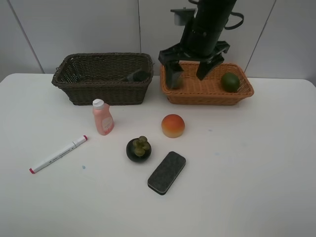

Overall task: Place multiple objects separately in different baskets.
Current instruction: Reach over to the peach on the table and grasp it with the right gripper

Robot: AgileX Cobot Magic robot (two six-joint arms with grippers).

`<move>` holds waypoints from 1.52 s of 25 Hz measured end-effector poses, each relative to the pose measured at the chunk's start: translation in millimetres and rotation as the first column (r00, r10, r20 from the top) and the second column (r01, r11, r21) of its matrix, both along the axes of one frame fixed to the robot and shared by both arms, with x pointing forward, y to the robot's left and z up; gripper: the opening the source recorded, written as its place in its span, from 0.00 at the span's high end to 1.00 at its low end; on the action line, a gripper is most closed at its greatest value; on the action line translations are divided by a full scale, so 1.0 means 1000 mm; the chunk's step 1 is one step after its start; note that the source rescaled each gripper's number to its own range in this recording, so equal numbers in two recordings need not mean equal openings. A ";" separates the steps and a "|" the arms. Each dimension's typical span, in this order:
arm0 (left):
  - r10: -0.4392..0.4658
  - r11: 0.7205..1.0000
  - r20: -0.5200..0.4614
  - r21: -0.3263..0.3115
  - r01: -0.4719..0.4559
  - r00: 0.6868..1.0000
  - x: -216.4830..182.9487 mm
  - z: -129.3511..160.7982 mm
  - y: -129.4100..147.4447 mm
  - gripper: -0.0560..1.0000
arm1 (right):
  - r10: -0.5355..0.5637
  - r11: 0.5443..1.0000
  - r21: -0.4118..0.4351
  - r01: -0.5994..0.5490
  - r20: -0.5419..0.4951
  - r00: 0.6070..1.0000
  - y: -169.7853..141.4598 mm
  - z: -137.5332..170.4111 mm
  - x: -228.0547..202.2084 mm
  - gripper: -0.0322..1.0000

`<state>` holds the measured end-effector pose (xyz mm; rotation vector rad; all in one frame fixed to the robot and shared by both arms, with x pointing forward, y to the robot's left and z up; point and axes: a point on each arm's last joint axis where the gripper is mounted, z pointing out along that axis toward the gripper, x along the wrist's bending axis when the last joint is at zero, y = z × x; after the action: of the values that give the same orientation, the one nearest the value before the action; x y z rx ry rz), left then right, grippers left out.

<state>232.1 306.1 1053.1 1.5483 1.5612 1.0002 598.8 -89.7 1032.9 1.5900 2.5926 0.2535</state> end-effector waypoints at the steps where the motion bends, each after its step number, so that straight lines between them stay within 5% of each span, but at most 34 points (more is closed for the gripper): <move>1: 0.000 1.000 0.000 0.000 0.000 1.000 0.000 0.000 0.000 0.00 | 0.006 1.000 -0.010 -0.006 -0.017 1.000 0.004 -0.008 0.001 0.00; 15: 0.000 1.000 0.000 0.001 0.000 1.000 0.000 0.000 0.000 0.00 | 0.008 0.998 -0.063 -0.021 -0.209 0.978 0.025 -0.093 0.008 0.00; 38: -0.001 1.000 0.000 0.001 0.001 1.000 0.000 0.000 0.000 0.00 | 0.020 0.994 -0.102 -0.038 -0.176 0.984 0.028 -0.148 0.022 0.00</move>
<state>232.1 306.1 1053.1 1.5498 1.5602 1.0011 620.9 -61.7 885.1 1.6067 2.7079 -0.0216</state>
